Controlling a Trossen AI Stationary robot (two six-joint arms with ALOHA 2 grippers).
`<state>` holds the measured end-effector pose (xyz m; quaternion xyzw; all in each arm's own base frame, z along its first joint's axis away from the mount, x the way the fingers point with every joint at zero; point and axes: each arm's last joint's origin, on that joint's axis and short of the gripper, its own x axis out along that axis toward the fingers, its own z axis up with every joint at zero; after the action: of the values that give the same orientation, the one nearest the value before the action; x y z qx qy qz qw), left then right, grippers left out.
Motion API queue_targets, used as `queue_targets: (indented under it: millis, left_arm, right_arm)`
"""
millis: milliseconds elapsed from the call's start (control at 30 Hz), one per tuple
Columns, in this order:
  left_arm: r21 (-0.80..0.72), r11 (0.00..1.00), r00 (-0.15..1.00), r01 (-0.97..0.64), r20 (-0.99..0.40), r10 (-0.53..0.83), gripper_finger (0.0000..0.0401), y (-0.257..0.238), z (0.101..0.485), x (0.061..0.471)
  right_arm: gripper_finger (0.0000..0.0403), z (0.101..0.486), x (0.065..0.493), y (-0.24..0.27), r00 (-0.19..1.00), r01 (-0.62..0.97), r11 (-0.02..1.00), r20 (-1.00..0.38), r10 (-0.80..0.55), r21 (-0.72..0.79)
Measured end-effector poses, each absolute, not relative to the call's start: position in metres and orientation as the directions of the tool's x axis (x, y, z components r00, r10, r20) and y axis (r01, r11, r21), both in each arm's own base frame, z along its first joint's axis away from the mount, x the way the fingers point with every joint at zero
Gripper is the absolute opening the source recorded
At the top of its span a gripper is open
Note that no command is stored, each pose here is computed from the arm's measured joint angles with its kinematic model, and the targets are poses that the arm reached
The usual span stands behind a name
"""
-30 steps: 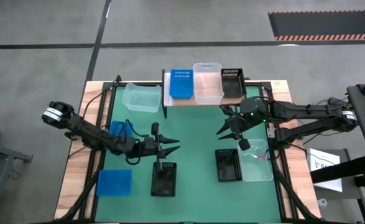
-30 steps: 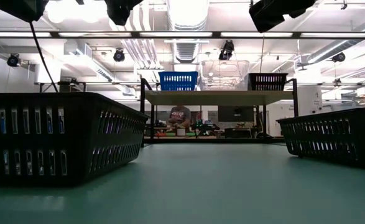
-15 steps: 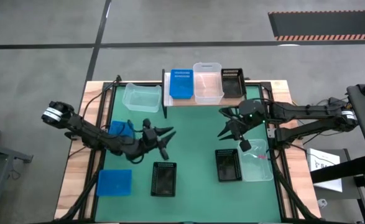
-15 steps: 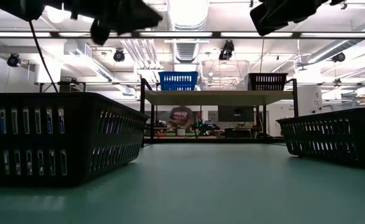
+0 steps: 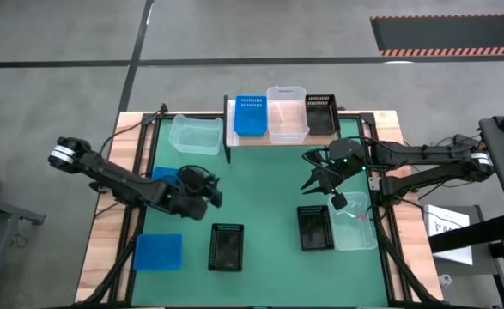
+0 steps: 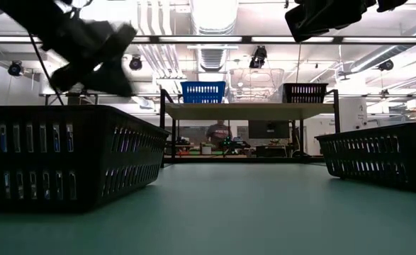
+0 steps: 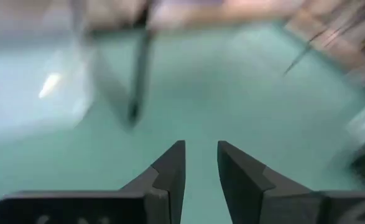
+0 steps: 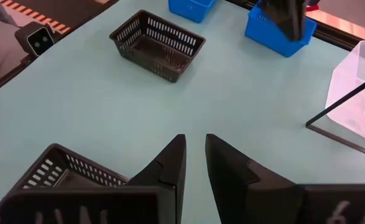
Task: Stack baskets on shelf by color
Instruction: Stack the top blue bin on the blue bin on the shelf
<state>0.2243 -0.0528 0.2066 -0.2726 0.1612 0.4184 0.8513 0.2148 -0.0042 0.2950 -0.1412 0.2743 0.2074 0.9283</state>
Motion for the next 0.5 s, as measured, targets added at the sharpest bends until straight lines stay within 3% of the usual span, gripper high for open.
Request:
queue_targets:
  millis: [200,367,500]
  left_arm:
    - [-0.177,0.256,0.289,-0.950,-0.807,0.515,0.0055,-0.043,0.187,0.201]
    - [-0.070,0.206,0.159,-0.976,-0.875,0.457,0.0052,-0.039,0.189,0.200]
    - [0.086,0.130,-0.024,-0.988,-0.909,0.416,0.0051,-0.036,0.197,0.192]
  right_arm:
    - [0.0054,0.294,0.215,-0.004,0.761,-0.469,0.869,-0.571,0.308,-0.156]
    - [0.0054,0.294,0.215,-0.004,0.761,-0.472,0.867,-0.571,0.308,-0.162]
    - [0.0054,0.294,0.215,-0.004,0.761,-0.472,0.866,-0.571,0.308,-0.163]
